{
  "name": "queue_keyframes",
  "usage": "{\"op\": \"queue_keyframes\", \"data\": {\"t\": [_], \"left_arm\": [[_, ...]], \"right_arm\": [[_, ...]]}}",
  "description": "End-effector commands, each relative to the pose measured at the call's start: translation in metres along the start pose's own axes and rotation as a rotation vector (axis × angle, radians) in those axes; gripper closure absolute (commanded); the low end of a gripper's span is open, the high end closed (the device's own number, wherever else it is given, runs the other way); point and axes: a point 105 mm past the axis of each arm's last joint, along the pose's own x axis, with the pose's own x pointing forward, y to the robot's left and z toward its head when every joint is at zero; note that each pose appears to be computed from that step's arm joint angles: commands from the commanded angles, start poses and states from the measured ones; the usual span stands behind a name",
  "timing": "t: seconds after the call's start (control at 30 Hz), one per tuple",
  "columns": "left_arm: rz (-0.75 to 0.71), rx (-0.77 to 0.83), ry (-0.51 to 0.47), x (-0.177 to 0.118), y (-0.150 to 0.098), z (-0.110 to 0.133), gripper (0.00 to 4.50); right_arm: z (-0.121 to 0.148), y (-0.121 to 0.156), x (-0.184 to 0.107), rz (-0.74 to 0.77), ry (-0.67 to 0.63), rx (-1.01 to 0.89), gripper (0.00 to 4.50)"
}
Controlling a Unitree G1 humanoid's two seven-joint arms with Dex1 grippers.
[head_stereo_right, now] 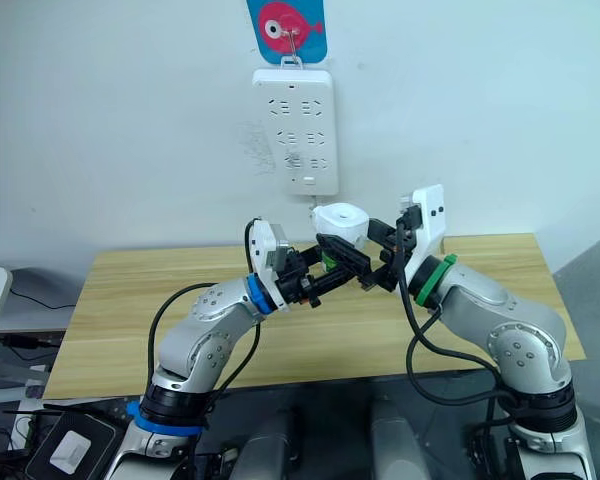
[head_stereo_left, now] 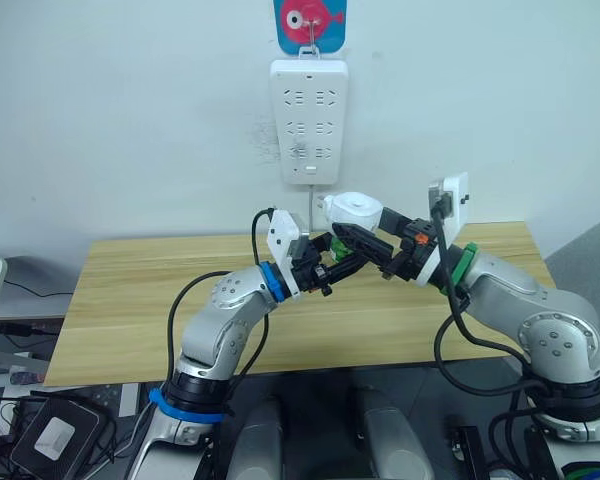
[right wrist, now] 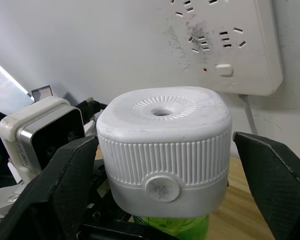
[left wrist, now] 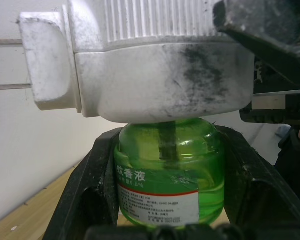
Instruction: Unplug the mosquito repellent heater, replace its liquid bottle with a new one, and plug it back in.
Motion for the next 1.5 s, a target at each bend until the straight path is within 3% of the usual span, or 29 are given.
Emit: {"op": "queue_keyframes", "data": {"t": [0.03,0.1,0.17,0.4,0.67,0.77,1.03,1.2,1.5], "left_arm": [[-0.045,0.053,-0.039,0.003,-0.012,0.011,2.24],[-0.042,0.062,-0.039,0.003,-0.011,0.011,2.24],[-0.035,0.075,-0.04,0.003,-0.01,0.011,2.24],[0.009,0.105,-0.026,-0.007,-0.006,0.008,0.02],[0.218,0.133,0.047,-0.055,0.012,-0.002,0.0],[0.314,0.224,0.046,-0.07,0.031,0.012,0.0],[0.406,0.458,-0.021,-0.065,0.079,0.079,0.0],[0.393,0.509,-0.02,-0.053,0.101,0.089,0.0],[0.244,0.477,-0.05,-0.015,0.108,0.099,0.0]], "right_arm": [[0.013,0.009,0.001,0.038,-0.052,-0.013,0.91],[0.015,0.009,0.002,0.037,-0.059,-0.012,1.53],[0.015,0.008,0.002,0.032,-0.061,-0.012,1.53],[0.021,-0.003,-0.001,-0.03,-0.088,-0.036,1.53],[0.024,-0.032,-0.017,-0.189,-0.133,-0.086,1.53],[0.023,-0.042,-0.023,-0.238,-0.115,-0.172,1.53],[0.023,-0.04,-0.024,-0.22,-0.131,-0.326,1.53],[0.026,-0.034,-0.019,-0.195,-0.147,-0.35,1.53],[0.032,-0.023,-0.013,-0.183,-0.182,-0.339,1.53]]}}
